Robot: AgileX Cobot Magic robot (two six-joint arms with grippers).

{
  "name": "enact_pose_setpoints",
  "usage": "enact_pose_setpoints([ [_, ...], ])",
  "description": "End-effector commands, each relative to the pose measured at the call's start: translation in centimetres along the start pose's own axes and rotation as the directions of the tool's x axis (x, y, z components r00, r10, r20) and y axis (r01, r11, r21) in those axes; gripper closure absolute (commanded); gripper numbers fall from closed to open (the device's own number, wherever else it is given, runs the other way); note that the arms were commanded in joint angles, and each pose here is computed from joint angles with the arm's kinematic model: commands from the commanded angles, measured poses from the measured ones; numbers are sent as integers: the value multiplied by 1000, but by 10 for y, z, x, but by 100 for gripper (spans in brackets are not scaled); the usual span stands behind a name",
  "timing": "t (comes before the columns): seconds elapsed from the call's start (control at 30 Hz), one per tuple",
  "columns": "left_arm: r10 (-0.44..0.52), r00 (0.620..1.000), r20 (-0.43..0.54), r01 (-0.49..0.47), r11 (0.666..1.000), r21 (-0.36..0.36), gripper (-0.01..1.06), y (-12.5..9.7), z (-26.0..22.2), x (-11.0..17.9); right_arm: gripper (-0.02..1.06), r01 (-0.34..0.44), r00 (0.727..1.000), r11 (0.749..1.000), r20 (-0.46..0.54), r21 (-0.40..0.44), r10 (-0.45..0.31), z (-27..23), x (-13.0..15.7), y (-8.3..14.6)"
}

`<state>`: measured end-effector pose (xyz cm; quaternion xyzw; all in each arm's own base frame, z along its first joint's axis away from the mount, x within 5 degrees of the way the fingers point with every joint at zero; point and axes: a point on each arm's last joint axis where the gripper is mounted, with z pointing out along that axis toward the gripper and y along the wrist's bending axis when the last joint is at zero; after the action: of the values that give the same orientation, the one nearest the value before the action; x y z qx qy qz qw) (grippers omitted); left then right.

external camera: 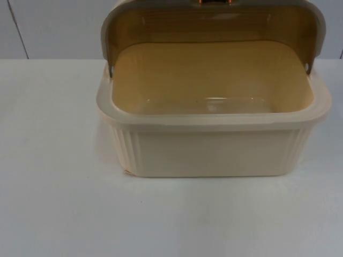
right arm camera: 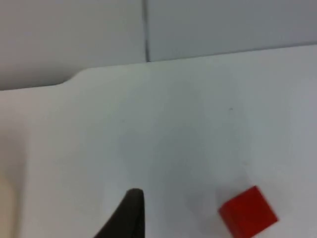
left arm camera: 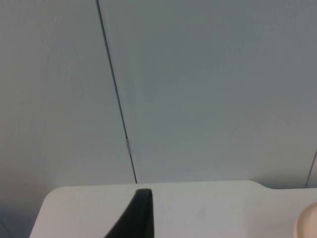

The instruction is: Open the box lid with the left hand, place the block into the box with the right hand, then close the box lid with the left hand.

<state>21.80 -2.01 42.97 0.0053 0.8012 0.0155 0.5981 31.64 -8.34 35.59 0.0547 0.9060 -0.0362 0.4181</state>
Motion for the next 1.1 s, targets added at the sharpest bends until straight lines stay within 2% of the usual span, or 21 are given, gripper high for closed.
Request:
enact_pose_setpoints([
  [0.0, 13, 1000, 2, -13, 1000, -11, 0, 2, -1, 1, -1, 62, 998, 998, 1, 23, -62, 13, 3, -11],
  [0.23, 17, 1000, 5, -17, 1000, -13, 0, 2, -1, 0, -1, 108, 989, 994, -106, 9, -106, 59, 20, -28],
  [0.37, 20, 1000, -4, -20, 1000, -14, 0, 1, 3, 1, -1, 94, 981, 993, -165, -73, -105, 99, 43, -50],
  [0.53, 19, 999, -35, -20, 1000, -11, 0, -1, 13, 6, -1, 111, 968, 989, -215, -95, -129, 140, 64, -71],
  [0.97, 22, 998, -66, -22, 1000, -11, 0, -3, 24, 10, -1, 114, 958, 988, -250, -105, -137, 212, 74, -85],
  [1.07, 22, 998, -66, -22, 1000, -11, 0, -3, 24, 10, -1, 149, 940, 978, -287, -148, -186, 227, 88, -83],
])
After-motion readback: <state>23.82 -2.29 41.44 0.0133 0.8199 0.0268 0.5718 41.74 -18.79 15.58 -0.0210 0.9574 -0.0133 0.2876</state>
